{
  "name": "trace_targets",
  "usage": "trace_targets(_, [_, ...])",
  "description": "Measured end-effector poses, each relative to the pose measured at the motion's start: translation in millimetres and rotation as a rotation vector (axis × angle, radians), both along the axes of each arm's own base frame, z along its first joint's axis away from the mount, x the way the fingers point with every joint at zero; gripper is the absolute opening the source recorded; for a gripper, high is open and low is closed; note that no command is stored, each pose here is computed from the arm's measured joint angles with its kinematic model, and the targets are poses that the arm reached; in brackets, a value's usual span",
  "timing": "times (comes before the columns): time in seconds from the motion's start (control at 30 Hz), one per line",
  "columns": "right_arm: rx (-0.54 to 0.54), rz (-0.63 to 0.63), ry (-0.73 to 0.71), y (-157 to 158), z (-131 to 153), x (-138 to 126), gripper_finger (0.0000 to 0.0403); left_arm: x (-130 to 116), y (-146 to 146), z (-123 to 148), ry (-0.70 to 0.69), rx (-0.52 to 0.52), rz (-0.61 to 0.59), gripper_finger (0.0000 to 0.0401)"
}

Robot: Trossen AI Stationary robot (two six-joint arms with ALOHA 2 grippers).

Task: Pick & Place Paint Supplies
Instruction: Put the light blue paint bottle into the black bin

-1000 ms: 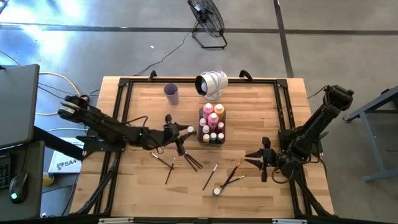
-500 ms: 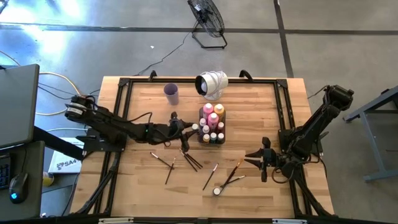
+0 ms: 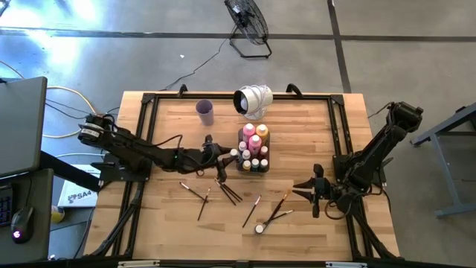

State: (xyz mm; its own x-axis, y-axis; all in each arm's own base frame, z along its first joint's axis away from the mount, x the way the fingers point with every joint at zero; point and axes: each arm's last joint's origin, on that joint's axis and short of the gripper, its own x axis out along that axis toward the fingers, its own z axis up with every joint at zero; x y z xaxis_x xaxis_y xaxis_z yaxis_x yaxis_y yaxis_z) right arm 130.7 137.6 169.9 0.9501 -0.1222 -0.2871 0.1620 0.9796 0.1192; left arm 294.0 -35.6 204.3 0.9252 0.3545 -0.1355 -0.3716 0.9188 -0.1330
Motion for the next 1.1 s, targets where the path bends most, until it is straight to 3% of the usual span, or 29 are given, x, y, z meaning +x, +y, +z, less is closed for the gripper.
trace_targets(0.33, [0.004,0.0,0.0,0,0,0,0.0064,22,-3,-5,0.029,0.032,0.02,0.0126])
trace_targets(0.77, [-0.005,0.0,0.004,0,0,0,0.0064,21,-3,-12,0.08,-0.023,0.028,0.0126])
trace_targets(1.1, [-0.002,0.0,0.003,0,0,0,0.0064,28,-4,-33,0.115,-0.046,0.034,0.0126])
